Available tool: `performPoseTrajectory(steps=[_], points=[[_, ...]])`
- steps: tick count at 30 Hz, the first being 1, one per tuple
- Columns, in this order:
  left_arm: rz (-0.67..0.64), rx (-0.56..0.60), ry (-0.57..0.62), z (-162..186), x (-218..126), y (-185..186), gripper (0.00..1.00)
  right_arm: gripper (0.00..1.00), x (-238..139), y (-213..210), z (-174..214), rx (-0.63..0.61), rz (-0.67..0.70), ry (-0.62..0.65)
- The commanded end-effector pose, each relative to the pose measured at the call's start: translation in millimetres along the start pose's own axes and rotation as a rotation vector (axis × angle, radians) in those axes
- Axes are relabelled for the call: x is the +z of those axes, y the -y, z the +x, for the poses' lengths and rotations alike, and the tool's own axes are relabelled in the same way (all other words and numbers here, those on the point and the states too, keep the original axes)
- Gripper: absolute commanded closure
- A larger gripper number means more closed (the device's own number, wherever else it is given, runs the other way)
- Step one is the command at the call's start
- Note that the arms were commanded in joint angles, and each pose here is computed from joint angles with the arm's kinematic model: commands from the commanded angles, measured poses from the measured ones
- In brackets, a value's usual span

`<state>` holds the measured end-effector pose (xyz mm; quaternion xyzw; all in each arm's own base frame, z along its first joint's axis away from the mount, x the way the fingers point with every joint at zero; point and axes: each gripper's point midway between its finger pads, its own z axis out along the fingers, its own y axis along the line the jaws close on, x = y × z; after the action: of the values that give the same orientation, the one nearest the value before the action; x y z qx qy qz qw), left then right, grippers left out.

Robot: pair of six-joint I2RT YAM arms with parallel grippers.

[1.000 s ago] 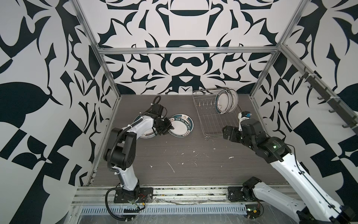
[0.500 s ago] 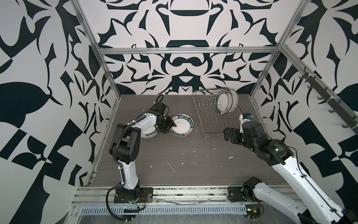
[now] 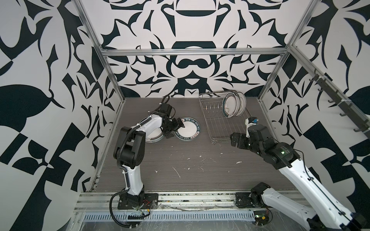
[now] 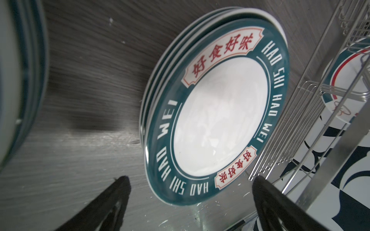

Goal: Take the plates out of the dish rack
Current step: 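Open the left gripper and draw back while right gripper moves to the rack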

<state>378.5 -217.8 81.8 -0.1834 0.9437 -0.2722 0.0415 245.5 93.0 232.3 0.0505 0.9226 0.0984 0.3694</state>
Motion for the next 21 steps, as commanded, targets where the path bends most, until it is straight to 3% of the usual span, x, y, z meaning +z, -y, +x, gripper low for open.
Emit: performPoseTrajectory(steps=[1, 10, 17, 21], points=[[-0.056, 0.009, -0.001, 13, -20, -9, 0.01, 0.01, 1, -3, -20, -0.06, 0.021, 0.045], [-0.097, 0.076, 0.16, 32, -98, -18, 0.01, 0.01, 42, -3, -93, -0.096, 0.088, 0.081], [-0.144, 0.087, 0.354, 52, -167, -51, 0.01, 0.01, 100, -5, -147, -0.105, 0.102, 0.053], [-0.174, 0.065, 0.443, 61, -186, -78, 0.01, 0.04, 128, 2, -171, -0.122, 0.163, 0.051]])
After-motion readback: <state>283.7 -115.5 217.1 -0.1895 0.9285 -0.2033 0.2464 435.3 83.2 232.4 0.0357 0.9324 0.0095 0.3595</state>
